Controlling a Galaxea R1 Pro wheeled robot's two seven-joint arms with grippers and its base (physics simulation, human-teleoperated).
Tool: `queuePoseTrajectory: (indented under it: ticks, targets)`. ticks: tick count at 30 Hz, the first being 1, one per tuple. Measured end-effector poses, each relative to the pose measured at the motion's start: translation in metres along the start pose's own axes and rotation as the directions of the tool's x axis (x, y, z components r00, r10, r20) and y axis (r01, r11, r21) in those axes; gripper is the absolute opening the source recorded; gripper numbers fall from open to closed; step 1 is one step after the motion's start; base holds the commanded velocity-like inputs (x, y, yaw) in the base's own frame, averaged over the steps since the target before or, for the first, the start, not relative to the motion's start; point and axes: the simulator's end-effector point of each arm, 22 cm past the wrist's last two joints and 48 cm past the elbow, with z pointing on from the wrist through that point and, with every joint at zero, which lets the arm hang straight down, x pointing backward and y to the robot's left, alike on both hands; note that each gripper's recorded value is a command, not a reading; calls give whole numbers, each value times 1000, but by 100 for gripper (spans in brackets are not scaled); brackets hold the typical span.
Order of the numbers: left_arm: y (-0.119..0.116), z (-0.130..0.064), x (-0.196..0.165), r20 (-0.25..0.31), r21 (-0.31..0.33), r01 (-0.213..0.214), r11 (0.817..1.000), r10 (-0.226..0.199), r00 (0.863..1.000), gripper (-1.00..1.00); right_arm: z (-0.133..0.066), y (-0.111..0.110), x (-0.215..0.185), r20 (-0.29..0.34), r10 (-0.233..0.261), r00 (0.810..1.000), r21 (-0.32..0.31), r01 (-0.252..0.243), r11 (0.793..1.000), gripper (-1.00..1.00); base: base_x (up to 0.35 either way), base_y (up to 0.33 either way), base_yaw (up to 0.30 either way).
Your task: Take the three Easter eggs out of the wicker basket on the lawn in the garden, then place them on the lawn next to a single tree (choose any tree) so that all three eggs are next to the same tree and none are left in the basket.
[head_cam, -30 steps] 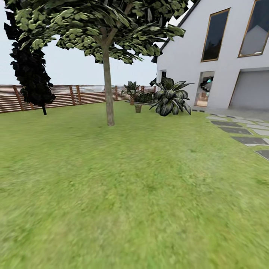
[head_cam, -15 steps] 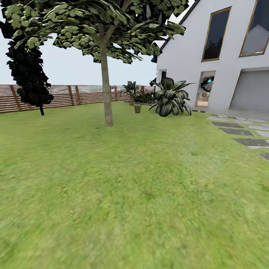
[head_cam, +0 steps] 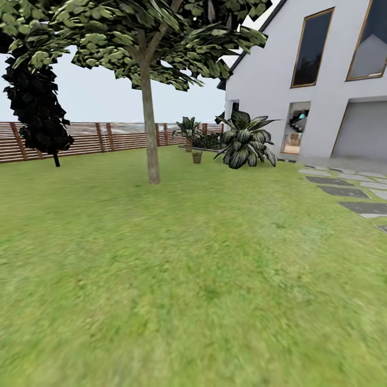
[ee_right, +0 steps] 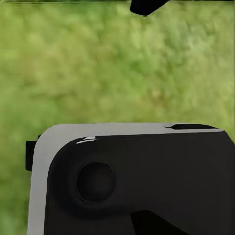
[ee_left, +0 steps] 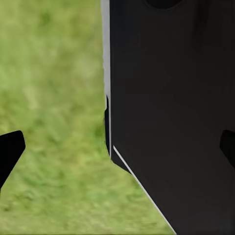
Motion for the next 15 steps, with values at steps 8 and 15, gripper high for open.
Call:
queuePoseTrajectory:
  ticks: [8,15]
  targets:
    - [0,0,0,0,0,0,1000,0,1000,100,0,0,0,0,-2,1000,0,2,1000,100,333,-123,0]
    - [0,0,0,0,0,0,1000,0,1000,100,0,0,0,0,0,1000,0,0,1000,100,333,-123,16]
